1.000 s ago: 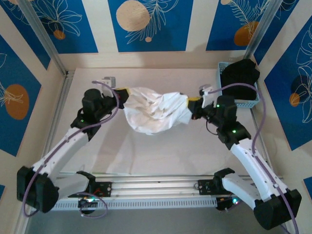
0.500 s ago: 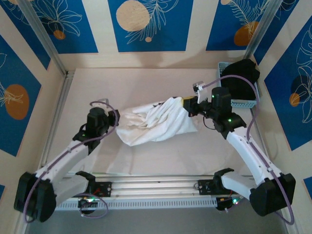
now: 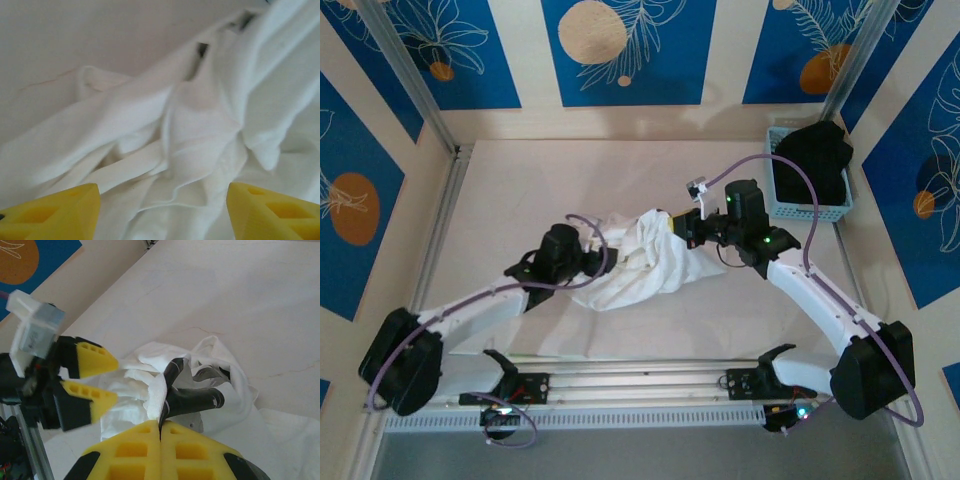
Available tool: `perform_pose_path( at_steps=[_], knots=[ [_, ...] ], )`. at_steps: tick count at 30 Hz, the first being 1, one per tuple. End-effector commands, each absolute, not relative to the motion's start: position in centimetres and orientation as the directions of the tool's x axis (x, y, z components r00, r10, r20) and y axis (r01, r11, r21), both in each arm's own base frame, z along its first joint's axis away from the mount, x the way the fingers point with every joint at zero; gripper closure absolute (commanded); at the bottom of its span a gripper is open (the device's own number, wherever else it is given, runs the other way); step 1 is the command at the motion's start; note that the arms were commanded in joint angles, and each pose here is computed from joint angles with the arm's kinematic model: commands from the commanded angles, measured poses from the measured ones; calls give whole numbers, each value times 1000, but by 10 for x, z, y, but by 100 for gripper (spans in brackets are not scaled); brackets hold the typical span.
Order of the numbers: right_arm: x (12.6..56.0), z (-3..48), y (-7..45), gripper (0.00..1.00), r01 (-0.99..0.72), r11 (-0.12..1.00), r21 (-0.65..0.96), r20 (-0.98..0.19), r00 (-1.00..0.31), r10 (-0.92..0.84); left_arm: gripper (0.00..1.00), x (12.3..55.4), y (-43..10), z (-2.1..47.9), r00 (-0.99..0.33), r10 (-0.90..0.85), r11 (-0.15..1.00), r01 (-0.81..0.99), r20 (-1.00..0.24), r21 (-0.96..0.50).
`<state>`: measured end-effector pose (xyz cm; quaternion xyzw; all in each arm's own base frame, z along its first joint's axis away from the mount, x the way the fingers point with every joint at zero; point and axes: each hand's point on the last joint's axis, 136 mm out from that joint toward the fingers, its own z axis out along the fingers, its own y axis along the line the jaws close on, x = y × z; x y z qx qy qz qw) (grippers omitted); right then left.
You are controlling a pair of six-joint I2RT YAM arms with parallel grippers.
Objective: Fold the inside-out t-shirt
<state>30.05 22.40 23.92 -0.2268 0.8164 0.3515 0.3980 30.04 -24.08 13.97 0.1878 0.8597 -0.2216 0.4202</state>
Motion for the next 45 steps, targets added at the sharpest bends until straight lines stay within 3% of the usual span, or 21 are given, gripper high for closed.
perform_pose_path(
  at_steps=[1,5,7,12,13,18,24,27,30,37,45],
  knots=[
    [300,244,223,100,-651,650,391,-817,-571,-80,32,308,-280,146,-504,216,761,624,-836,-179],
    [297,246,219,100,-646,659,384,-821,-566,-76,34,324,-300,131,-512,249,749,640,-822,-171],
    [296,246,217,100,-644,663,382,-822,-565,-75,43,331,-311,129,-510,246,738,650,-824,-181],
    [304,245,192,100,-560,765,319,-819,-569,-75,96,333,-317,152,-503,227,710,671,-834,-212],
    [307,245,184,99,-530,795,295,-819,-569,-76,100,330,-312,165,-501,202,704,672,-842,-231],
    [308,246,175,96,-513,838,187,-850,-512,-123,100,297,-281,251,-508,7,568,711,-861,-415],
    [308,250,188,94,-557,826,89,-900,-400,-172,100,265,-257,298,-532,-58,453,740,-845,-497],
    [311,249,194,94,-561,823,94,-903,-396,-166,100,262,-251,302,-542,-60,446,736,-838,-508],
    [323,234,185,92,-476,873,105,-865,-476,-155,100,263,-247,305,-555,-69,430,733,-829,-527],
    [340,194,158,76,-290,957,22,-729,-659,-183,100,274,-248,300,-590,-89,444,698,-803,-562],
    [280,199,204,54,-505,855,119,-764,-596,-246,100,295,-246,290,-622,-108,513,634,-776,-579]
  ],
)
